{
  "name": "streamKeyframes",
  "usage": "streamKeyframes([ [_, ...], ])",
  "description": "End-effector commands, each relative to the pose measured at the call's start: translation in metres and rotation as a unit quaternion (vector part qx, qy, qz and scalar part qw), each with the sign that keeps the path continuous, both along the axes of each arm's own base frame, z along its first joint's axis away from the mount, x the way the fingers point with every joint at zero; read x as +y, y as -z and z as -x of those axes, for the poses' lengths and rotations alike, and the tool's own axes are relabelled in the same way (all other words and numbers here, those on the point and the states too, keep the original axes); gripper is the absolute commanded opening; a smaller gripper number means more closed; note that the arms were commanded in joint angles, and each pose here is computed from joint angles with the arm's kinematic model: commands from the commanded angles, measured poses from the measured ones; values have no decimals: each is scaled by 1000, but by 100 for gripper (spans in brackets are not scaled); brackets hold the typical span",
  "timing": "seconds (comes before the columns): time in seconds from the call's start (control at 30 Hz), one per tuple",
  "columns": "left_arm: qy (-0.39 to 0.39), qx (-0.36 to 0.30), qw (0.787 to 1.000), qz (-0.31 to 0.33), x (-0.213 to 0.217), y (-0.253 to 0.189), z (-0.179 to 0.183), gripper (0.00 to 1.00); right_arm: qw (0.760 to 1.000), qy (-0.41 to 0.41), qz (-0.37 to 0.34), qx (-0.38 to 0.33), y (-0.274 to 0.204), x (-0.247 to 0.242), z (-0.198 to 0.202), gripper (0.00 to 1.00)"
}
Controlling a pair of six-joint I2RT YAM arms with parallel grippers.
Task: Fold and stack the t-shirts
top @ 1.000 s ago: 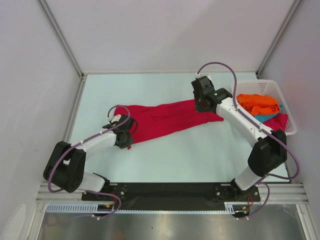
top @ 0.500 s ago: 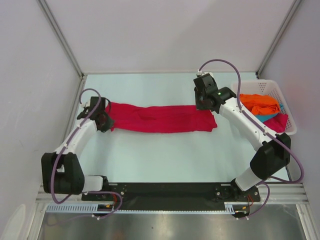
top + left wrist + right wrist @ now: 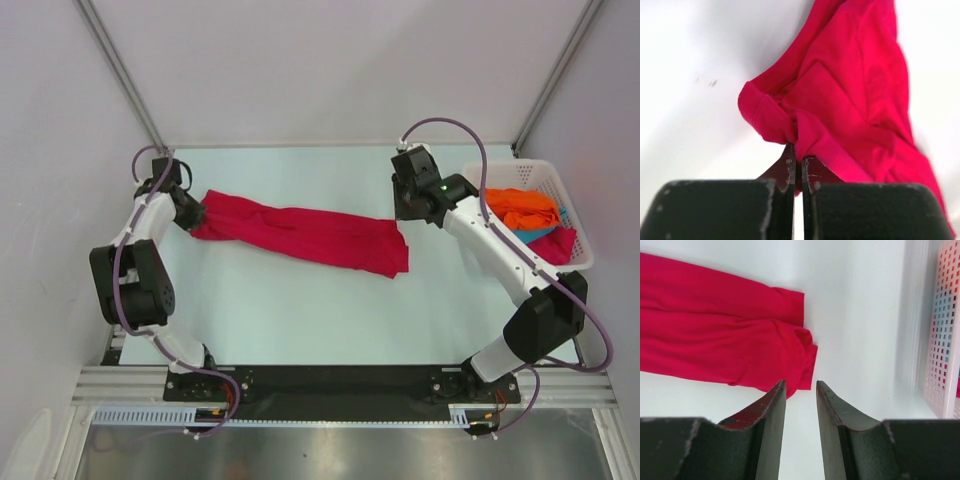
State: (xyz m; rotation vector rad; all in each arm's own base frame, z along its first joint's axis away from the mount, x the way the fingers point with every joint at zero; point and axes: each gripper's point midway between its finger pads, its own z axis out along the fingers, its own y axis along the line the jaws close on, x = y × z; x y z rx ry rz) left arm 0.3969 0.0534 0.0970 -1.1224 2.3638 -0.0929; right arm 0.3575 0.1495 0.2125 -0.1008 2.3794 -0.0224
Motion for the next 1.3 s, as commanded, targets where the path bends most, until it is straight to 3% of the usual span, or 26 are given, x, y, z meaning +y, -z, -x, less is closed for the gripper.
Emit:
streamKeyframes([
  [0.0, 1, -36, 999, 9, 12, -24, -30, 0, 1000, -4, -11, -21, -19, 2, -6, 36],
  [0.47, -32, -25, 999, 4, 57, -19, -67, 1, 1000, -3, -9, -5, -6, 3, -11, 36],
  [0.57, -5, -37, 999, 26, 46, -24, -71, 13, 1000, -4, -12, -1, -1, 3, -11, 36],
  [0.6, 1, -42, 999, 27, 45, -28, -71, 43, 1000, -4, -13, 2, 1, 3, -12, 37],
  [0.73, 0, -47, 999, 16, 45, -38, -65, 85, 1000, -10, -22, 8, 9, 10, -16, 37],
  [1.07, -5, -91, 996, -5, 44, -88, -46, 91, 997, -36, -64, 25, 19, 49, -45, 38],
  [1.27, 8, -92, 996, -3, 39, -87, -50, 91, 996, -48, -65, 30, 21, 66, -54, 38],
])
